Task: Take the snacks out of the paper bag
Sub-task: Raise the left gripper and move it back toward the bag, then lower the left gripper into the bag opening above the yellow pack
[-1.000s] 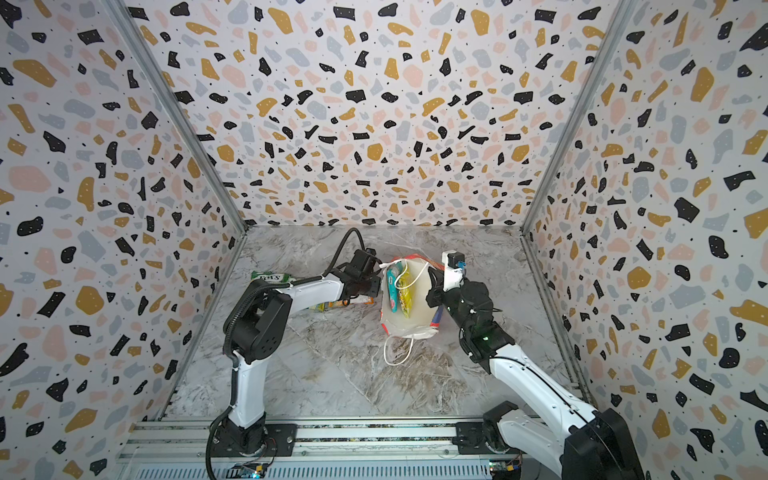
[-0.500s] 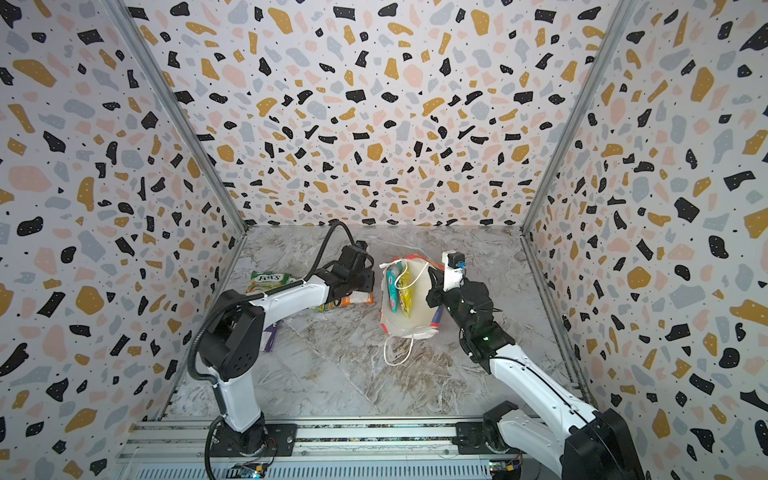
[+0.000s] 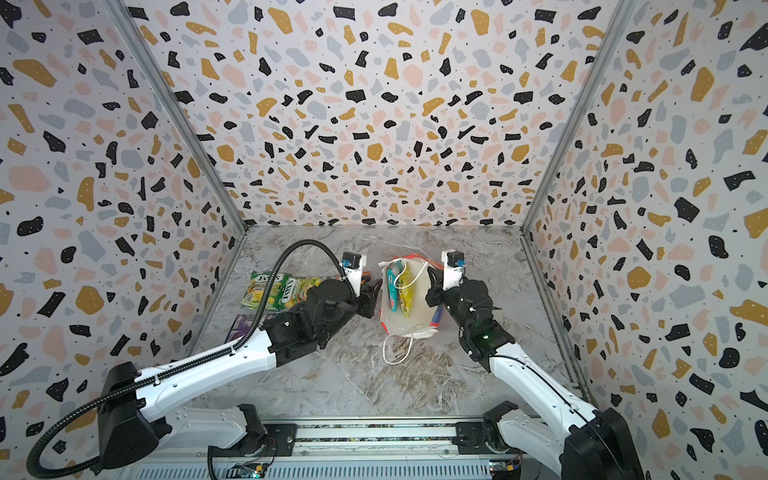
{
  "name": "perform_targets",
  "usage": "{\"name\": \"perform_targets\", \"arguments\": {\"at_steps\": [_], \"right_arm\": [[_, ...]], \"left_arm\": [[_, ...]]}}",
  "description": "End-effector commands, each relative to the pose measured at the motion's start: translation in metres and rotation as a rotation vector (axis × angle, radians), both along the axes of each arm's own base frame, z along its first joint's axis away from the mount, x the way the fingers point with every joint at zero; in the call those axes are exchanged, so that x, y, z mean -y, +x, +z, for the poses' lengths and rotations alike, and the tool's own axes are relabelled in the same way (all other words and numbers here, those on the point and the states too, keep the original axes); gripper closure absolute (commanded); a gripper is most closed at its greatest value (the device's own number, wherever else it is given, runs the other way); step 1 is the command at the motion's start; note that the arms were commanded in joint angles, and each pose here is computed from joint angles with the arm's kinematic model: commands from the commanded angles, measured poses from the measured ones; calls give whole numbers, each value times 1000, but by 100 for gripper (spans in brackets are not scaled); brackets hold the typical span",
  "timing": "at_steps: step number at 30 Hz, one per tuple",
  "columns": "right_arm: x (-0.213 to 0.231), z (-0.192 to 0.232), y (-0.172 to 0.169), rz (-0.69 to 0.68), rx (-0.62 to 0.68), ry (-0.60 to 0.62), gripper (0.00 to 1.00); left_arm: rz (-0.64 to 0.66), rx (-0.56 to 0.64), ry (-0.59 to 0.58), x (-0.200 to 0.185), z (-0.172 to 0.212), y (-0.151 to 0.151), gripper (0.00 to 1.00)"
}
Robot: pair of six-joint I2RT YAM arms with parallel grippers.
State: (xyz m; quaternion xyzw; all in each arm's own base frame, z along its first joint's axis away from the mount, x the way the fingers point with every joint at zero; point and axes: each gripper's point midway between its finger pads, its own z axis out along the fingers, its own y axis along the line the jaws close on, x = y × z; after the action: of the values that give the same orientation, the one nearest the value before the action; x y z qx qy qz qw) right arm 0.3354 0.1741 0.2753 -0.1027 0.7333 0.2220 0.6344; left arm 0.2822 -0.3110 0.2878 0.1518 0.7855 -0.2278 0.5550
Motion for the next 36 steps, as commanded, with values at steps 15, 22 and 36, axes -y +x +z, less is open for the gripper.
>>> {"name": "perform_targets", "arguments": {"at_steps": [15,22,36], "right_arm": [[-1,33,4,-5,9,68,100],[-1,31,3,-5,9,64,100],[-1,31,1,5,20,65,100]], "left_arm": [[-209,55,18,95,-50,-22,65],[-208,63,197,110,-89,-8,60],[-92,-38,386,87,-134,54,44]]}}
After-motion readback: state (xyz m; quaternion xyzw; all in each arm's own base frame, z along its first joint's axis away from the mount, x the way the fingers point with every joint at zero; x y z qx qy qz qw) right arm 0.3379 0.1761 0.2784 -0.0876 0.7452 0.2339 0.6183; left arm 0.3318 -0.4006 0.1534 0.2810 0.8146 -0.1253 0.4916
